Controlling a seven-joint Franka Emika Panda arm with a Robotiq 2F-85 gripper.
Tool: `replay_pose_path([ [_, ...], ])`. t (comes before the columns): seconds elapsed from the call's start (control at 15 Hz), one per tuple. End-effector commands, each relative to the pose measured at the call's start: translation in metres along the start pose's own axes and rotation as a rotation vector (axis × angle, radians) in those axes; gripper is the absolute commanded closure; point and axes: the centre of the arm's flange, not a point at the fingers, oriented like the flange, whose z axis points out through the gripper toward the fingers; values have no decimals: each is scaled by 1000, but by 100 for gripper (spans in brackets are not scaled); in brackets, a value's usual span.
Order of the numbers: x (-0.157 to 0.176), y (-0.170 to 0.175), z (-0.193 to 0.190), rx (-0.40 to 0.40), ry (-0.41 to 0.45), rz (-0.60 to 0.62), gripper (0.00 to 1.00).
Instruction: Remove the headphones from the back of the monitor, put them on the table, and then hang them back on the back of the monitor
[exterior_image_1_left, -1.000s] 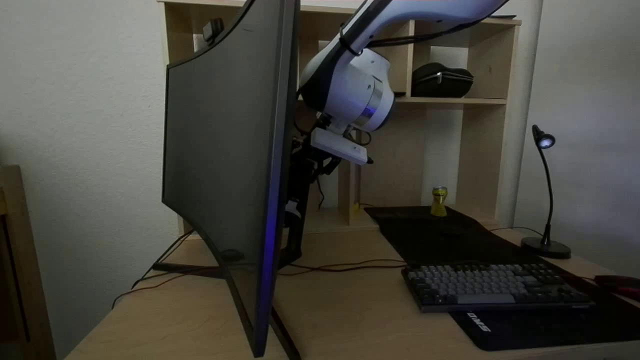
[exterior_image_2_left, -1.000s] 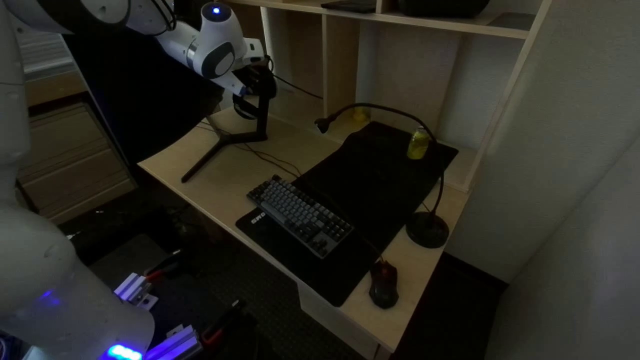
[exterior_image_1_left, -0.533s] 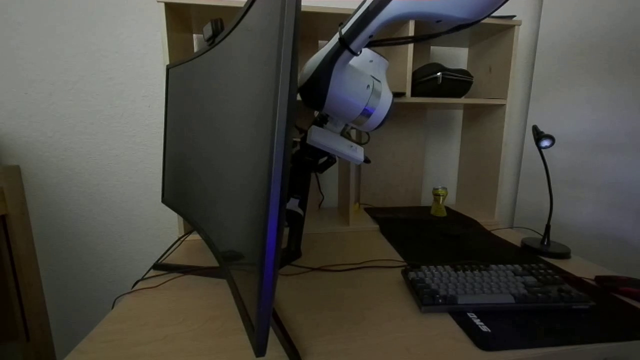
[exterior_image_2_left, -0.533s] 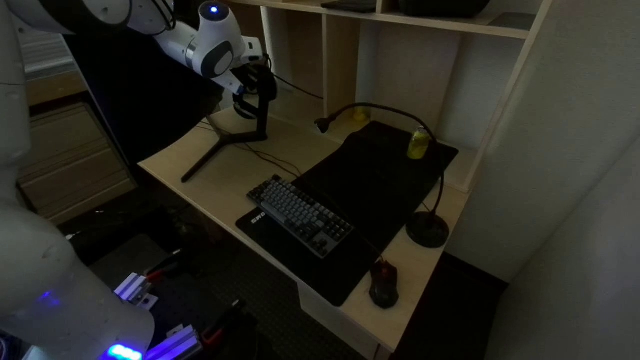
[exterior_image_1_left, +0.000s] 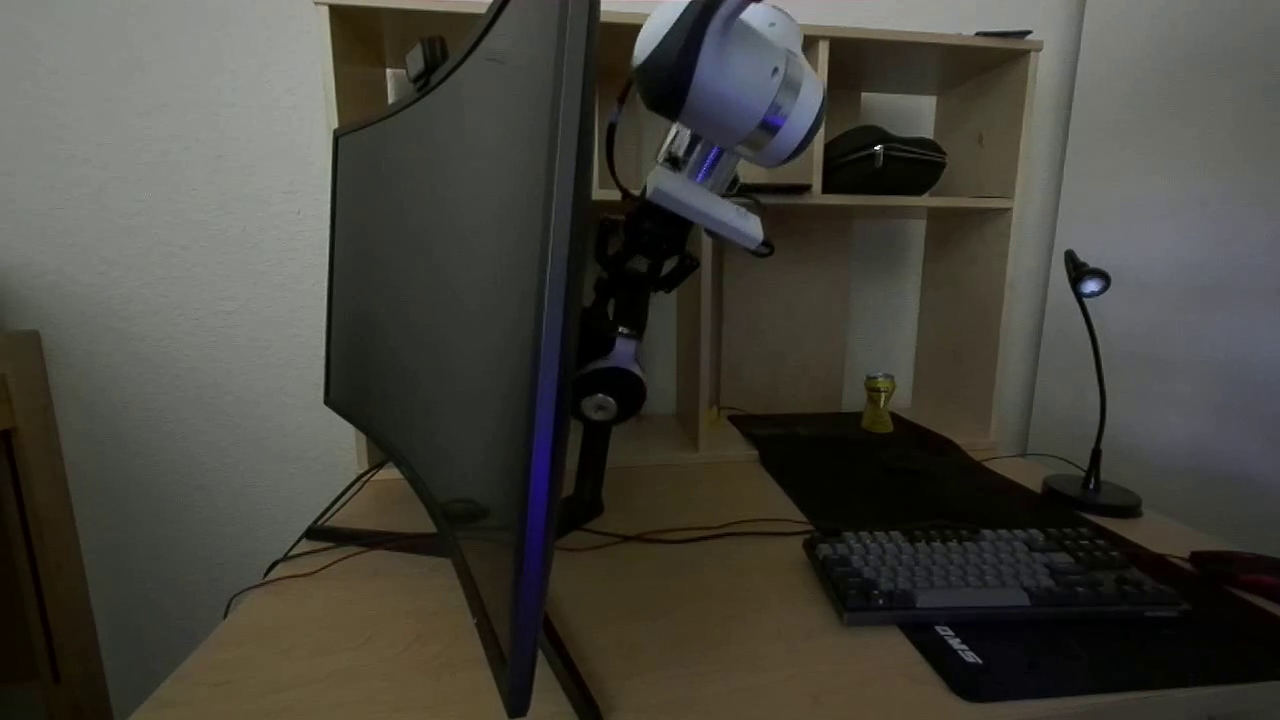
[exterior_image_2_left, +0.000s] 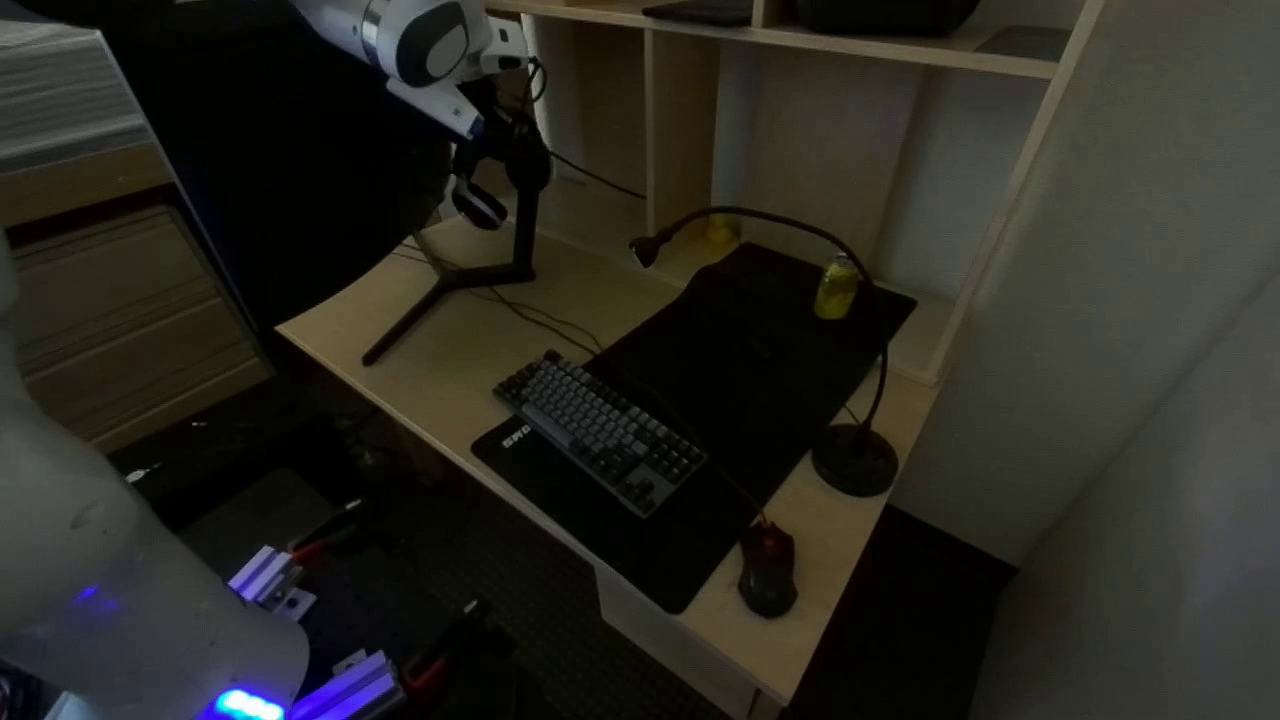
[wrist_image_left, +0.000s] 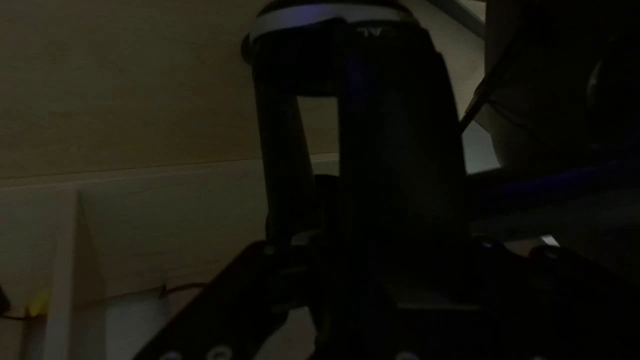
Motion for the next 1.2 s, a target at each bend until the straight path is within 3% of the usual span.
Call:
replay_pose_path([
  [0.0, 29, 3, -86, 38, 4, 35, 80],
  [0.33, 56, 38, -127, 152, 202, 127, 80],
  [0.73, 46, 79, -116, 249, 289, 225, 80],
  [0.8, 45, 84, -119, 246, 303, 232, 80],
  [0.93, 42, 88, -132, 203, 252, 221, 80],
  [1.13, 27, 109, -148, 20, 155, 217, 80],
])
